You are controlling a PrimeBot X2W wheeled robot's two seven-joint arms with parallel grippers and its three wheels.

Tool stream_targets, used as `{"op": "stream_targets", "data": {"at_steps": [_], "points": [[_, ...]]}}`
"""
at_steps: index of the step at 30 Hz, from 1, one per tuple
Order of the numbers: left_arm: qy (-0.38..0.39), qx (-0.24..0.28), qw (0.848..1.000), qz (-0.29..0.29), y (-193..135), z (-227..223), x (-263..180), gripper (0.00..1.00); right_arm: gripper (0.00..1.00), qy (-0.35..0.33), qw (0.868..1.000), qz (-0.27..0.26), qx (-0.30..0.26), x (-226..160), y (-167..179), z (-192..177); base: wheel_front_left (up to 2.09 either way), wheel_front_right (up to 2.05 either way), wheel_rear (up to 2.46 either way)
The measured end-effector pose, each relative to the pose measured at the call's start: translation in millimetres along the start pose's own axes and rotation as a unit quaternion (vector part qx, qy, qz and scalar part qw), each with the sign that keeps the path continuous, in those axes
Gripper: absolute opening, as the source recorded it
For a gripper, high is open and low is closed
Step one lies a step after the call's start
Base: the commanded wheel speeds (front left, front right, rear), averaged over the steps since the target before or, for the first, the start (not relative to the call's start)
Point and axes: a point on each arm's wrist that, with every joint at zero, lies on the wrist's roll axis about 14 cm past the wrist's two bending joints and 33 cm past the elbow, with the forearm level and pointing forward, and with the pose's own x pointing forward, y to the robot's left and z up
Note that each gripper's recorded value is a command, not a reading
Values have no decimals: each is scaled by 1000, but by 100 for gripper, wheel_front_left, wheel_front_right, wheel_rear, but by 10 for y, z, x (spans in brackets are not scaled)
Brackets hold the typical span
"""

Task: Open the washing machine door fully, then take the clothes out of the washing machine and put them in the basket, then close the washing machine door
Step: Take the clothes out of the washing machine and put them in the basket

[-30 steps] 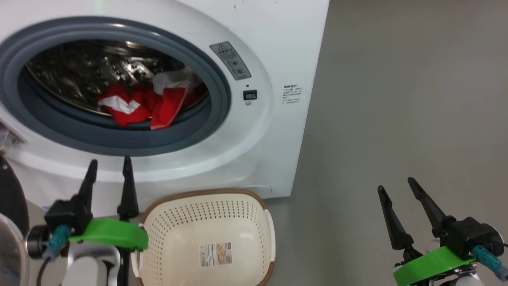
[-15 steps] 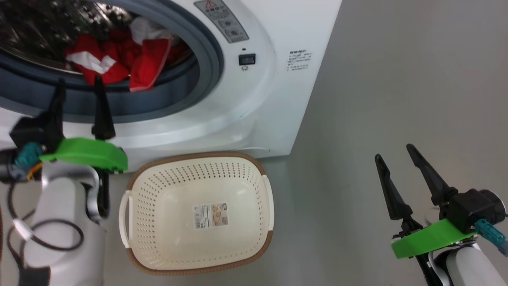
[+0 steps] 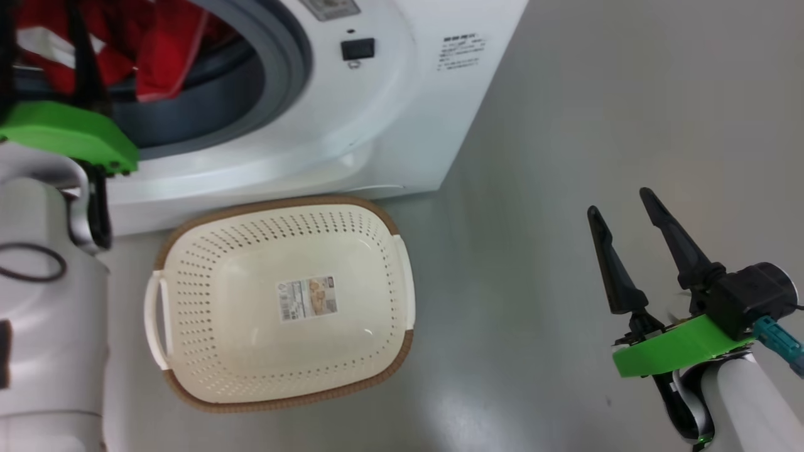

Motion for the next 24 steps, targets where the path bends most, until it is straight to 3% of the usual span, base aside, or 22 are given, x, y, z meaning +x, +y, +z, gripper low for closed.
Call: {"op": "stream_targets", "data": {"at_steps": [9,15,22,23,24], "points": [[80,71,994,37,134,-423,315,100,100,17,1000,-8,7,52,-53,-155,0,0,0],[174,106,977,57,182,-834,365,100,100,31,999,-15,15,21,-75,-262,0,0,0],[206,114,970,64,179,-979,385,100,100,29,999,-23,24,36,-112,-258,0,0,0],[209,116,969,64,185,-986,388,92,100,29,999,-23,24,35,-111,-262,0,0,0],[211,116,968,64,190,-992,389,0,100,30,999,-23,25,35,-108,-265,0,0,0]]}}
